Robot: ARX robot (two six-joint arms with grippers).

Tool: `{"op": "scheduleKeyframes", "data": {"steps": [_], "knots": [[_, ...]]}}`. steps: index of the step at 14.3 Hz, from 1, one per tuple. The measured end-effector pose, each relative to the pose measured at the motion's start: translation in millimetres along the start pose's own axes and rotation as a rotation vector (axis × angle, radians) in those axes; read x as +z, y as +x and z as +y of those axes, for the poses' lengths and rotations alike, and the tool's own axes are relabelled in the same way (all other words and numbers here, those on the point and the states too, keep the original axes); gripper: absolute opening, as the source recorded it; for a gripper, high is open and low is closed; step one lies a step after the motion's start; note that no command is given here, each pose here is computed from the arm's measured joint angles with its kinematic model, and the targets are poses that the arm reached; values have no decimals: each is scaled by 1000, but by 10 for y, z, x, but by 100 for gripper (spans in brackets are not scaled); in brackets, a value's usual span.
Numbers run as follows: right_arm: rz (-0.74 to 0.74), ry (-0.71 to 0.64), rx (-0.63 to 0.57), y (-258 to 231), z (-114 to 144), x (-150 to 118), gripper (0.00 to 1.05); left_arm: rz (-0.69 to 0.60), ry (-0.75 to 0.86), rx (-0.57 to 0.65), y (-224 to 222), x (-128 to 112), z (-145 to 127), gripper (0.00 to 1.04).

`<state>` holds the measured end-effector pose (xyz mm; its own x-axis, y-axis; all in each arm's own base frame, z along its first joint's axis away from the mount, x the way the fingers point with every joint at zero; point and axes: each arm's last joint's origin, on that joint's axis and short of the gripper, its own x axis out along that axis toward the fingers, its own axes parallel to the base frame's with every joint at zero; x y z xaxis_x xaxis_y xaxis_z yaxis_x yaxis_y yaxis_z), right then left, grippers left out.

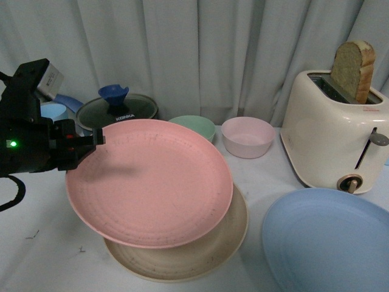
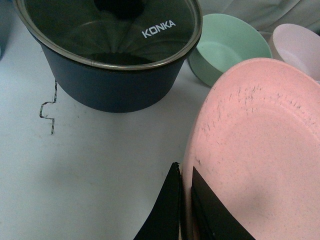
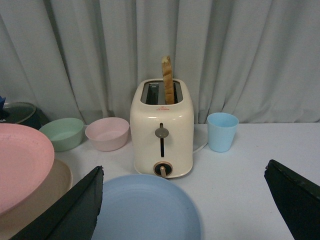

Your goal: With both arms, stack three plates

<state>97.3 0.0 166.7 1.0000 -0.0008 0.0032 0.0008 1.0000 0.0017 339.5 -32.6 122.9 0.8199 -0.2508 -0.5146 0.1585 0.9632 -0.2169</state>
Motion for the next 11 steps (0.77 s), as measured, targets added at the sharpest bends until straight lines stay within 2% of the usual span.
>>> {"op": "scheduleKeyframes", "data": {"steps": [11], "knots": [[0, 0, 0, 0, 0, 0, 98, 77, 7, 8, 352, -240, -112, 3]]}}
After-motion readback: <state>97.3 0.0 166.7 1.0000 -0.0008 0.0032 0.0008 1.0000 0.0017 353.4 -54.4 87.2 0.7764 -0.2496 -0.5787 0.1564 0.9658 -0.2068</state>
